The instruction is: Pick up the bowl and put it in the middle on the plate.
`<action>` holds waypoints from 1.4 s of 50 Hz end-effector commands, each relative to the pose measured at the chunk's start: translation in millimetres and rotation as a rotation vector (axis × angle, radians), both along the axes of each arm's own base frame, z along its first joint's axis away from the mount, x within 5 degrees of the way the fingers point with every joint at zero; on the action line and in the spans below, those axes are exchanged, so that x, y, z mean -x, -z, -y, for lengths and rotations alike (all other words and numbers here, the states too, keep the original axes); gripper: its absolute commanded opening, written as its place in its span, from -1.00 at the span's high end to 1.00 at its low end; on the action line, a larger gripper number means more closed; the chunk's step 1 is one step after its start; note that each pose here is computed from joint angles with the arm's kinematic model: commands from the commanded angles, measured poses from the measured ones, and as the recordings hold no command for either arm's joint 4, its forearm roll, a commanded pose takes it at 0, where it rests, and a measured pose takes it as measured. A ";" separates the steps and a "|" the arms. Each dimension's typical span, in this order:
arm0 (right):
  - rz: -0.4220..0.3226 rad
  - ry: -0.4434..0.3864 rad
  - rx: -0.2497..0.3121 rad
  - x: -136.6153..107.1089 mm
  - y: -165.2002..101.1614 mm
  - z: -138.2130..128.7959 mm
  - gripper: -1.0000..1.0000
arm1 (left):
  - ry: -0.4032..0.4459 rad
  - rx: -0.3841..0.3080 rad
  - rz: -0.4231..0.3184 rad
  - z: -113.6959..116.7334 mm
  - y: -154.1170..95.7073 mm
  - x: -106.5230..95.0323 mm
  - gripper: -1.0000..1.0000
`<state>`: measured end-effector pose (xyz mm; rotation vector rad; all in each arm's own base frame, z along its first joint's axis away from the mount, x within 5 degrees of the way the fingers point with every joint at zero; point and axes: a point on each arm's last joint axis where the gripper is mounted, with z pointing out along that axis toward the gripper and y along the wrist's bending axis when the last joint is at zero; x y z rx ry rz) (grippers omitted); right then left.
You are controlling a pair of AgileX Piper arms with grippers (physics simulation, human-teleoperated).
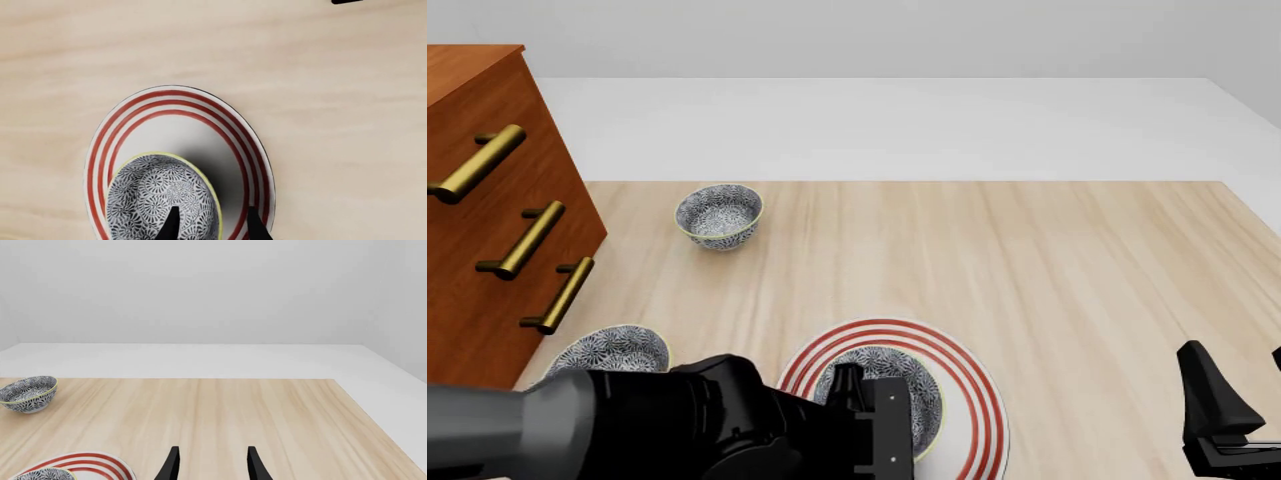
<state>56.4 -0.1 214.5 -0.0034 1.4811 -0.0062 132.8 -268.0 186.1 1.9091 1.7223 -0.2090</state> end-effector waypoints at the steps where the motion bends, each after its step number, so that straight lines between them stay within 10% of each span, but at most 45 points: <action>1: 0.000 0.000 0.000 0.0 0.0 0.0 -1.00 | 0.008 0.023 0.005 -3.1 -17.5 6.8 -1.00; 34: 0.000 0.000 0.000 0.0 0.0 0.0 -1.00 | -0.053 0.243 0.064 -51.7 -46.8 27.1 -1.00; 70: 0.000 0.000 0.000 0.0 0.0 0.0 -1.00 | -0.451 0.475 0.073 -151.5 -38.4 30.6 -1.00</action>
